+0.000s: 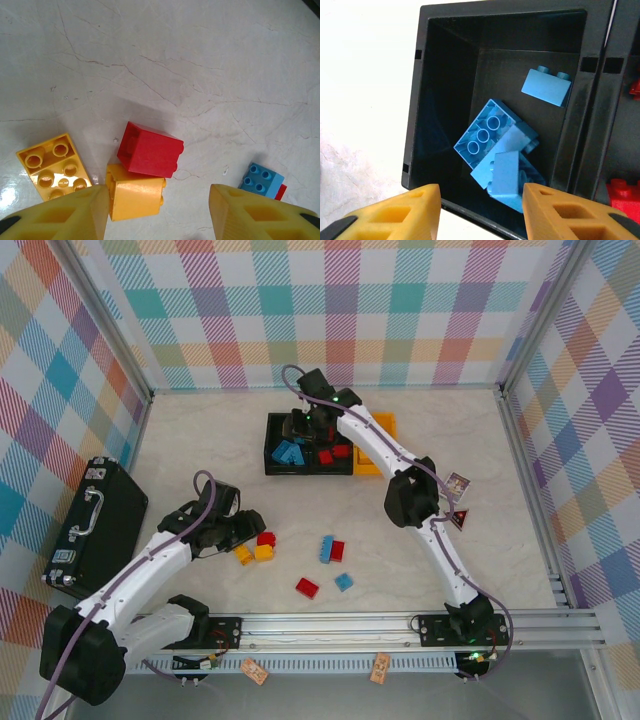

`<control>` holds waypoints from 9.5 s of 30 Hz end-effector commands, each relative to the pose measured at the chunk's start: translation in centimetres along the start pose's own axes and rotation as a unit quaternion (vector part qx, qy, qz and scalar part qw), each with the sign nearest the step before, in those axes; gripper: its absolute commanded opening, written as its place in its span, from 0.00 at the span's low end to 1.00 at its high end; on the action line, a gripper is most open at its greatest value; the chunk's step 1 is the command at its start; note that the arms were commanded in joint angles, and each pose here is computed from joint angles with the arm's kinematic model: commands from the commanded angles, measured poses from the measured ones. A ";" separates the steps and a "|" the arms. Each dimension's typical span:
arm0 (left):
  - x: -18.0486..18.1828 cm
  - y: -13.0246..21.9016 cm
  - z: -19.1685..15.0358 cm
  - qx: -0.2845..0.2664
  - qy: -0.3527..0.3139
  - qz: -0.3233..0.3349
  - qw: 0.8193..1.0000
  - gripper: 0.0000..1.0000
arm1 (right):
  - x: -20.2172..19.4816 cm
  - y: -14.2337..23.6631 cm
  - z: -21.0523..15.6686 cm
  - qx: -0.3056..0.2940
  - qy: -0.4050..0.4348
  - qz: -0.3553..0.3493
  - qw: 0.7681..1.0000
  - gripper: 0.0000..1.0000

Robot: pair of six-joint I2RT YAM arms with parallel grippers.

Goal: Sort the legos into containers by color
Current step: Place the lego in the container, then pick up the lego from the center of the table, then place the lego in the container, then pick up the lego from the bottom-center of the table, then place the lego in the container, then pick up the lego from the bottom-left of the table.

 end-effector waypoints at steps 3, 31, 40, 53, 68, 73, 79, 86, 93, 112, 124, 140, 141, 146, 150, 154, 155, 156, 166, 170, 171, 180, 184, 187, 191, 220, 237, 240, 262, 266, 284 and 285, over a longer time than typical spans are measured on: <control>-1.1 0.1 0.3 -0.004 -0.005 -0.013 1.000 0.55 | 2.5 6.3 0.3 -0.032 0.044 0.015 0.998 0.46; -1.6 -4.1 -0.2 0.079 -0.112 0.118 0.983 0.66 | -6.8 13.7 -20.9 0.063 -0.005 0.015 0.998 0.55; -0.9 -6.6 -1.4 0.114 -0.140 0.167 0.969 0.64 | -9.3 14.3 -23.7 0.070 -0.032 -0.011 0.997 0.55; -2.7 -7.1 -0.3 0.103 -0.152 0.160 0.970 0.38 | -9.4 14.7 -23.8 0.062 -0.036 -0.010 0.997 0.55; -13.5 -8.4 3.9 0.056 -0.170 0.082 0.981 0.37 | -10.9 16.9 -24.5 0.031 -0.043 -0.008 0.999 0.58; -17.2 -8.9 5.6 0.037 -0.172 0.057 0.983 0.37 | -11.9 17.4 -24.5 0.028 -0.048 -0.013 0.998 0.58; -20.8 -9.3 8.3 0.005 -0.183 0.041 0.982 0.37 | -13.1 17.9 -24.7 0.024 -0.050 -0.023 0.998 0.58; -24.0 -10.9 11.3 -0.031 -0.200 0.045 0.978 0.37 | -13.9 18.8 -24.8 0.014 -0.055 -0.025 0.998 0.58; -24.8 -13.4 14.3 -0.055 -0.194 0.067 0.977 0.38 | -14.2 18.9 -24.9 0.012 -0.057 -0.028 0.998 0.58; -26.0 -16.0 18.1 -0.064 -0.175 0.046 0.981 0.57 | -14.3 19.1 -24.8 0.010 -0.067 -0.032 0.997 0.58; -26.8 -10.2 14.0 -0.046 -0.209 0.002 0.977 0.57 | -13.7 18.6 -23.9 0.009 -0.062 -0.024 0.998 0.59; -19.3 -5.9 5.9 0.002 -0.201 -0.024 0.979 0.57 | -13.5 18.0 -24.3 0.025 -0.076 -0.019 0.997 0.60; -18.7 -5.8 5.4 0.005 -0.199 -0.025 0.980 0.57 | -13.5 17.9 -24.4 0.027 -0.077 -0.022 0.996 0.60; -15.4 -5.4 3.4 0.020 -0.192 -0.011 0.981 0.57 | -12.8 17.3 -25.8 0.042 -0.060 -0.039 0.997 0.60; -12.7 -4.8 2.0 0.028 -0.191 0.002 0.981 0.57 | -11.8 16.3 -28.0 0.066 -0.020 -0.063 0.996 0.60; -10.1 -4.3 0.7 0.045 -0.183 0.009 0.982 0.57 | -11.0 15.2 -30.4 0.087 0.021 -0.082 0.993 0.60; -9.4 -4.1 0.4 0.048 -0.178 0.009 0.983 0.57 | -10.7 14.9 -30.9 0.092 0.029 -0.085 0.992 0.60; -8.6 -4.1 0.2 0.052 -0.169 0.008 0.984 0.57 | -10.6 14.6 -31.4 0.095 0.035 -0.088 0.991 0.60; -4.1 -3.7 -0.9 0.077 -0.100 -0.007 0.992 0.57 | -8.5 12.0 -35.0 0.146 0.111 -0.122 0.976 0.62; -3.3 -3.9 -1.0 0.081 -0.085 -0.004 0.993 0.57 | -8.2 10.9 -35.9 0.163 0.131 -0.139 0.968 0.62; -3.2 -4.0 -0.9 0.080 -0.082 -0.004 0.993 0.57 | -8.1 10.6 -36.0 0.165 0.135 -0.141 0.967 0.62; -2.8 -4.4 -0.8 0.074 -0.069 0.005 0.995 0.57 | -7.9 8.6 -37.4 0.201 0.161 -0.158 0.953 0.55; -2.9 -4.5 -0.7 0.073 -0.065 0.006 0.995 0.57 | -7.7 8.8 -37.2 0.197 0.169 -0.159 0.952 0.39; -2.9 -4.6 -0.6 0.073 -0.065 0.009 0.995 0.57 | -7.4 9.4 -36.4 0.187 0.179 -0.158 0.953 0.35; -3.2 -4.6 -0.3 0.071 -0.065 0.009 0.995 0.56 | -6.7 10.3 -34.7 0.172 0.175 -0.151 0.958 0.34; -2.8 -1.5 1.0 0.003 -0.022 0.000 1.000 0.57 | -1.1 4.3 -3.8 0.004 0.064 -0.025 0.998 0.34; -1.2 -0.7 0.2 -0.007 0.001 0.007 1.000 0.57 | 0.0 -0.7 3.2 -0.061 0.050 0.011 0.997 0.44; -1.1 -0.7 0.1 -0.007 0.001 0.008 1.000 0.57 | 0.2 -0.4 3.9 -0.074 0.051 0.010 0.996 0.56; 0.3 0.5 0.1 -0.008 0.010 0.059 0.998 0.57 | 1.2 11.7 -5.2 -0.054 0.098 0.045 0.993 0.59; 2.2 1.3 -0.2 -0.014 0.038 0.103 0.994 0.61 | 0.3 12.6 -8.7 -0.030 0.096 0.055 0.993 0.60; 6.5 -2.1 -1.9 -0.004 0.113 0.190 0.975 0.69 | -1.7 13.9 -19.5 0.067 0.081 0.075 0.992 0.60; 6.7 -2.3 -1.9 -0.005 0.114 0.193 0.974 0.69 | -1.6 13.9 -20.0 0.073 0.083 0.075 0.991 0.60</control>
Point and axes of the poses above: each hand's point on the last joint's axis, 136 mm out from that joint toward the fingers, its own y axis back along the fingers, its own x axis along the line the jaws close on, z = x × y, the point moved 1 cm from there along y, back along the fingers
